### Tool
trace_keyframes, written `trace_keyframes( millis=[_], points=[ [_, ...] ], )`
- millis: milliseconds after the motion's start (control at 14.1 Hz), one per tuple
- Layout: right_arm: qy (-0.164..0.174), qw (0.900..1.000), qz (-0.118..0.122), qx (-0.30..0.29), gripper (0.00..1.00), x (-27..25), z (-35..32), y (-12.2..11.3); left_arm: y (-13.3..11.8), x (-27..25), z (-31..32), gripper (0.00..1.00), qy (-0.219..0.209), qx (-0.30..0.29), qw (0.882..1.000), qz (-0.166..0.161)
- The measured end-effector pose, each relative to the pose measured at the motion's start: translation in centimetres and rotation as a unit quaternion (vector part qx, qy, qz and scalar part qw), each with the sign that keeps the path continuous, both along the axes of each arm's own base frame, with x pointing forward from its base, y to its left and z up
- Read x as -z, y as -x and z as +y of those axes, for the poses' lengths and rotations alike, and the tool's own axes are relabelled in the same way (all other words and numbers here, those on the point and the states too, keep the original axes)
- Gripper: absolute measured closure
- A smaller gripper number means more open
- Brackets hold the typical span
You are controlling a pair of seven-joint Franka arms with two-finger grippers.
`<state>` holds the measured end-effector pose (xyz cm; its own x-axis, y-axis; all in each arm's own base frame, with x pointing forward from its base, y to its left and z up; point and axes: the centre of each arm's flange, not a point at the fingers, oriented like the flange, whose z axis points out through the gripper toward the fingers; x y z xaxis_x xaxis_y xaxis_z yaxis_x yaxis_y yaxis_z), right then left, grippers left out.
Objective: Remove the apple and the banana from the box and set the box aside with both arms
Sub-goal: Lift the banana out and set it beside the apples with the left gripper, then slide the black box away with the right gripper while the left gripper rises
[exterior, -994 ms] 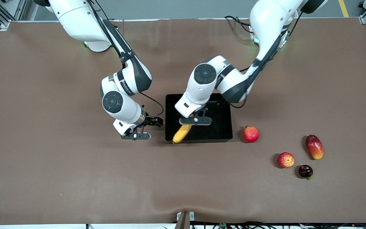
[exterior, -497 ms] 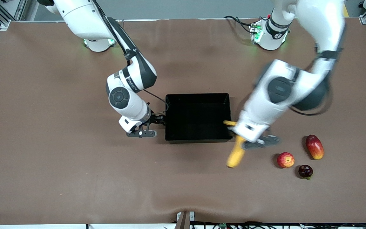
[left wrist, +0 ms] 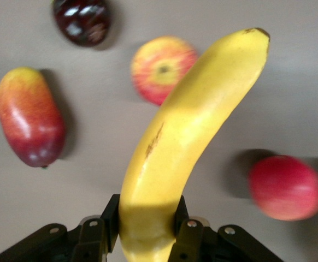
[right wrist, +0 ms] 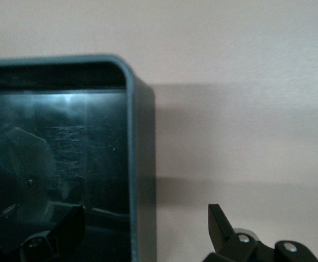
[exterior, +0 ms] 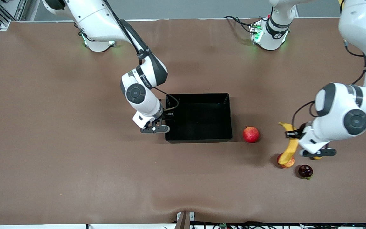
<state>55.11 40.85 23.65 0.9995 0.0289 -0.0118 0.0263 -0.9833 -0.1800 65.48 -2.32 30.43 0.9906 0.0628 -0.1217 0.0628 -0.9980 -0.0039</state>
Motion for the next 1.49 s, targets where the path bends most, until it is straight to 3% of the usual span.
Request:
trace_keyframes(
  millis=[497, 710, 1135, 1277, 1348, 1490],
  points=[
    [0.003, 1.000, 0.001, 0.000, 0.00, 1.9, 0.7, 0.6, 4.8, 7.9, -1.9, 0.58, 0.018, 0.026, 0.999, -0.002],
    [0.002, 1.000, -0.002, 0.003, 0.29, 1.8, 0.8, 0.6, 5.8, 9.2, -2.1, 0.58, 0.019, 0.029, 0.999, 0.000],
    [0.001, 1.000, -0.009, 0.021, 0.96, 1.6, 0.3, 0.0, 6.3, 11.5, -2.0, 0.58, 0.011, 0.048, 0.999, -0.002],
    [0.001, 1.000, -0.009, 0.023, 0.97, 1.6, 0.2, -0.1, 6.2, 12.3, -2.0, 0.58, 0.013, 0.050, 0.999, -0.006],
    [0.002, 1.000, -0.010, 0.025, 0.97, 1.6, 0.1, -0.2, 6.1, 12.2, -1.9, 0.53, 0.010, 0.055, 0.998, -0.010],
    [0.001, 1.000, -0.013, 0.029, 0.97, 1.2, -0.2, -0.6, 5.2, 11.2, -1.7, 0.33, 0.006, 0.057, 0.998, -0.028]
  ],
)
